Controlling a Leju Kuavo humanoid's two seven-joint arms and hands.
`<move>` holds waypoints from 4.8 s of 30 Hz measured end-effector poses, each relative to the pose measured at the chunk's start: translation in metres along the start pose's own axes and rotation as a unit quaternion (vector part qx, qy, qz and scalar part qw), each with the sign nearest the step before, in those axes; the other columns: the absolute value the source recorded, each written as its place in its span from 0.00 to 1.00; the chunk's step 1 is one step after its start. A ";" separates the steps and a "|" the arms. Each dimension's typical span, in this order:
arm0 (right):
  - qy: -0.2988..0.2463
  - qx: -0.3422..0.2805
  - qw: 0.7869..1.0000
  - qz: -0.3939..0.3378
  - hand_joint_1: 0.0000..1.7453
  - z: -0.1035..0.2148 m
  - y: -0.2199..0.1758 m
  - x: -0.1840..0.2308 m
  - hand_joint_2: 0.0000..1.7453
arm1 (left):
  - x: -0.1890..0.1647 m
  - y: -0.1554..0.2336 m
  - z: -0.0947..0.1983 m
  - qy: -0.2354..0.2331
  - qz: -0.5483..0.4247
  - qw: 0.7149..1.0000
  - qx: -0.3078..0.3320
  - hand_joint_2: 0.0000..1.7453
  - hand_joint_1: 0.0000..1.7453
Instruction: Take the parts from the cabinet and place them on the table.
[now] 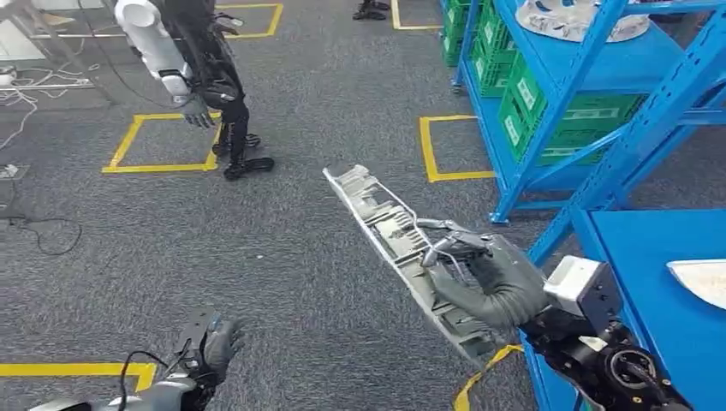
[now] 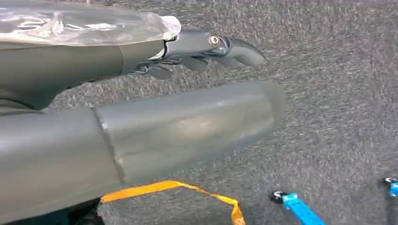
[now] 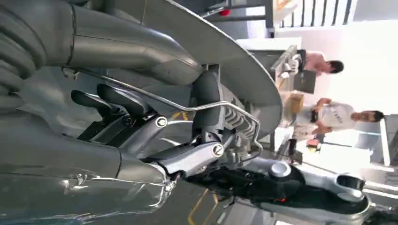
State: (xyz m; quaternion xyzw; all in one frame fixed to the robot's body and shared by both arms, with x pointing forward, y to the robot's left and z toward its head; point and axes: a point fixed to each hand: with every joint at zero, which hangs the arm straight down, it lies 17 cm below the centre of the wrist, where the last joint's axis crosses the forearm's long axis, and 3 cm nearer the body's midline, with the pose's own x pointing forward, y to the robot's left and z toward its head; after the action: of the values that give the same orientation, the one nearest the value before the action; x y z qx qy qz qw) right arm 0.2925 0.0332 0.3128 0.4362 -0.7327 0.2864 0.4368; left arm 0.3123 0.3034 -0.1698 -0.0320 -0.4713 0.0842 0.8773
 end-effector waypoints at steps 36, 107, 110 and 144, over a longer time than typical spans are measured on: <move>-0.001 -0.004 1.000 0.025 1.00 0.002 -0.004 -0.001 1.00 | -0.004 0.000 0.002 0.003 -0.001 1.000 0.001 0.00 0.00; -0.005 0.003 1.000 0.028 1.00 0.002 -0.002 0.001 1.00 | 0.005 0.023 -0.001 -0.014 0.015 0.999 0.045 0.00 0.00; -0.001 0.003 1.000 0.026 1.00 0.002 -0.003 -0.002 1.00 | 0.006 0.023 0.000 -0.014 0.027 0.999 0.043 0.00 0.00; 0.006 0.000 1.000 0.024 1.00 0.001 -0.008 -0.009 1.00 | 0.006 0.018 -0.002 -0.009 0.020 0.999 0.038 0.00 0.00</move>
State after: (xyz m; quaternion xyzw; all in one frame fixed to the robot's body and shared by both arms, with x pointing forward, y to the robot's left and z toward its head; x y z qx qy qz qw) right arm 0.3012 0.0317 0.3048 0.4163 -0.7404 0.2994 0.4346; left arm 0.3154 0.3220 -0.1687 -0.0074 -0.4746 0.1195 0.8720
